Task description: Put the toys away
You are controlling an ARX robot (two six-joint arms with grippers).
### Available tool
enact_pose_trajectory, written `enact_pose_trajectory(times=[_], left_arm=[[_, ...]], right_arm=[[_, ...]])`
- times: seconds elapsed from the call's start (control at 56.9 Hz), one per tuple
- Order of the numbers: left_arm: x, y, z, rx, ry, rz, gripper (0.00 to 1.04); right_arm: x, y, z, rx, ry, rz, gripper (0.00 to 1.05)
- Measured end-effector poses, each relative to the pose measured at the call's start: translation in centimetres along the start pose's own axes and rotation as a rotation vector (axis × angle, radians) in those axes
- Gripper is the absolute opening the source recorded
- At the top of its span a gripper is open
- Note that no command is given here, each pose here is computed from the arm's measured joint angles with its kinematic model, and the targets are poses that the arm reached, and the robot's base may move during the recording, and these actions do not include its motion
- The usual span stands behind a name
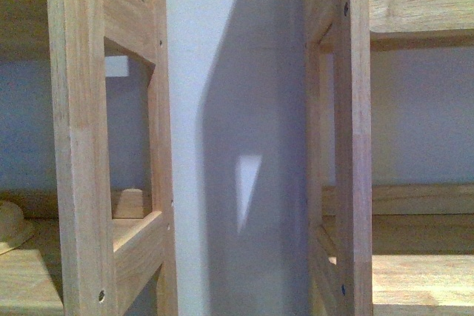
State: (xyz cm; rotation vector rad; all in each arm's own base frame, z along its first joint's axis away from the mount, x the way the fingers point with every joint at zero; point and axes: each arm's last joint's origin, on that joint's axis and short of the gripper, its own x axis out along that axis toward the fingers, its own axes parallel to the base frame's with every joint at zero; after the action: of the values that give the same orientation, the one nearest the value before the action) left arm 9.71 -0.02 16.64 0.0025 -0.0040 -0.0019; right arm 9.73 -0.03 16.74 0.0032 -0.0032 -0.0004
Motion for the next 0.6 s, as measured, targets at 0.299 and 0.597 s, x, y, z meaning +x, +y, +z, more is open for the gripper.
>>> enact_pose_trajectory(times=[0.299, 0.597], left_arm=[[0.00, 0.00, 0.00, 0.000, 0.000, 0.000, 0.99], [0.00, 0.00, 0.00, 0.000, 0.000, 0.000, 0.99]], right_arm=[[0.00, 0.00, 0.00, 0.000, 0.000, 0.000, 1.01], [0.00, 0.00, 0.00, 0.000, 0.000, 0.000, 1.03]])
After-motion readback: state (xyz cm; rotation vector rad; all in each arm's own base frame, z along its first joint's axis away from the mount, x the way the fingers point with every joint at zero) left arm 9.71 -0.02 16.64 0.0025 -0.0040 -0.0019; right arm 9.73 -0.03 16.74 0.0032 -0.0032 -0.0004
